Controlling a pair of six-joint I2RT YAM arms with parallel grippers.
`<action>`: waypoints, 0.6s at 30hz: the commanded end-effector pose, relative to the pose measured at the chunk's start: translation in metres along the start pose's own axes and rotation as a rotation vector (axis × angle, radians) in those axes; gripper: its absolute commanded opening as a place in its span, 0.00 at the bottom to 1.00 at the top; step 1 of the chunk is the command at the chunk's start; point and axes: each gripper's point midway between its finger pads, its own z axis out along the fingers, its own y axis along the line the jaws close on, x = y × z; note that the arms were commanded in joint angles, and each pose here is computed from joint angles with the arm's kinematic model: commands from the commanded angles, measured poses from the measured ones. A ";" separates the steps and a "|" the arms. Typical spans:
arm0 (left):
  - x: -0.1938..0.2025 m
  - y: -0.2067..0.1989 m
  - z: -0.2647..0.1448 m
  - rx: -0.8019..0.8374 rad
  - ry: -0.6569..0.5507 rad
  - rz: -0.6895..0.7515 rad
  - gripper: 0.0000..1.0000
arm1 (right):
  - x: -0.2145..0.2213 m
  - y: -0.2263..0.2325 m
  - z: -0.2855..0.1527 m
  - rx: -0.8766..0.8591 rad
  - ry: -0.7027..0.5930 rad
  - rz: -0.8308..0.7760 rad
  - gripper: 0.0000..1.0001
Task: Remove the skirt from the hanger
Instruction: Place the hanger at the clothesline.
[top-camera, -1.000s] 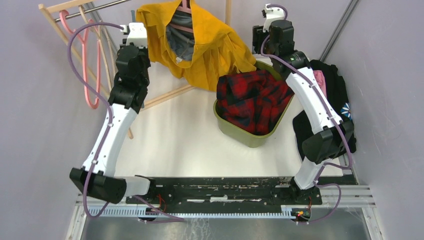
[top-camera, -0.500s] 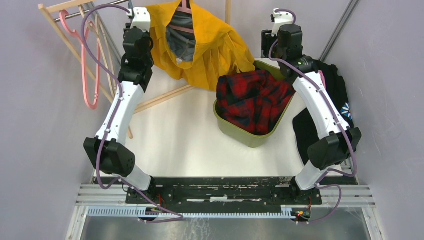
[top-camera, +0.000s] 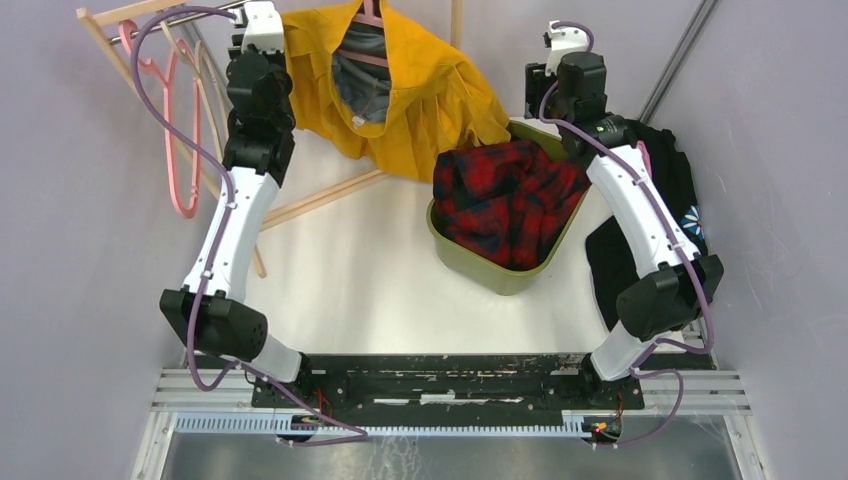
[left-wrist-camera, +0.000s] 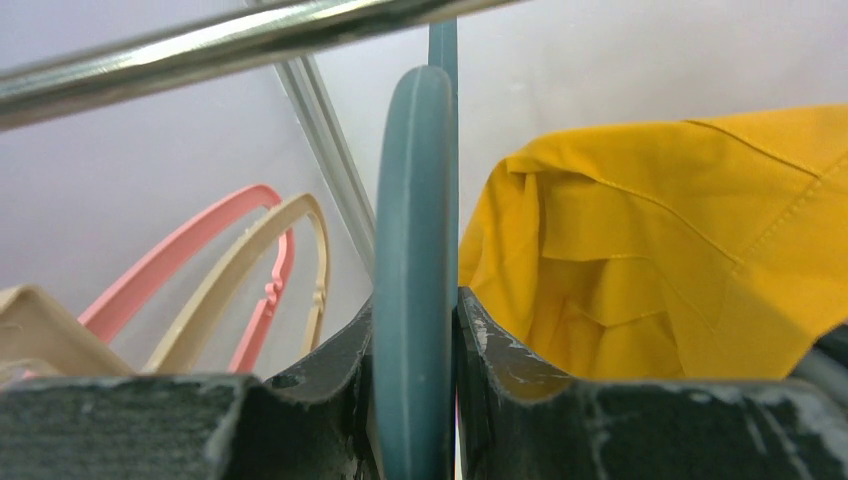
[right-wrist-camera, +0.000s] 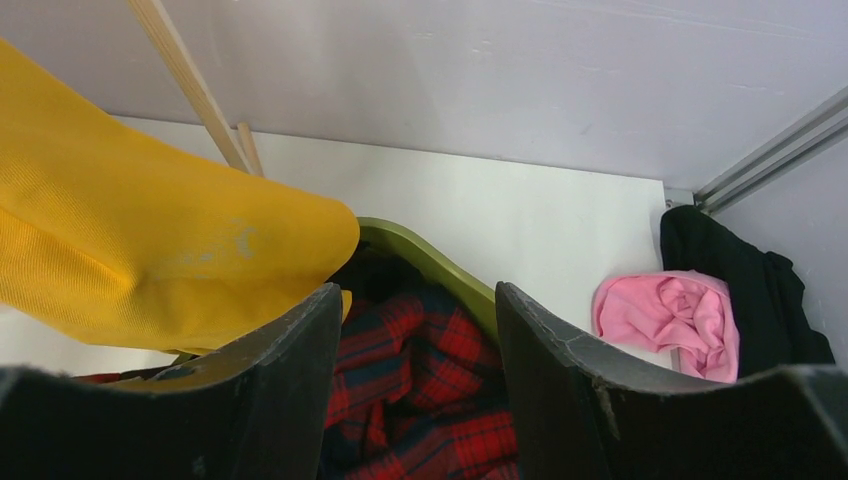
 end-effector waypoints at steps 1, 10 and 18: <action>-0.040 0.023 0.011 -0.064 -0.120 -0.059 0.03 | -0.017 -0.003 -0.005 0.002 -0.056 0.030 0.63; -0.045 0.039 0.027 -0.094 -0.155 -0.109 0.03 | -0.016 -0.006 -0.001 0.009 -0.051 0.027 0.63; -0.045 0.048 0.044 -0.108 -0.172 -0.159 0.03 | -0.018 -0.009 0.001 0.019 -0.054 0.024 0.63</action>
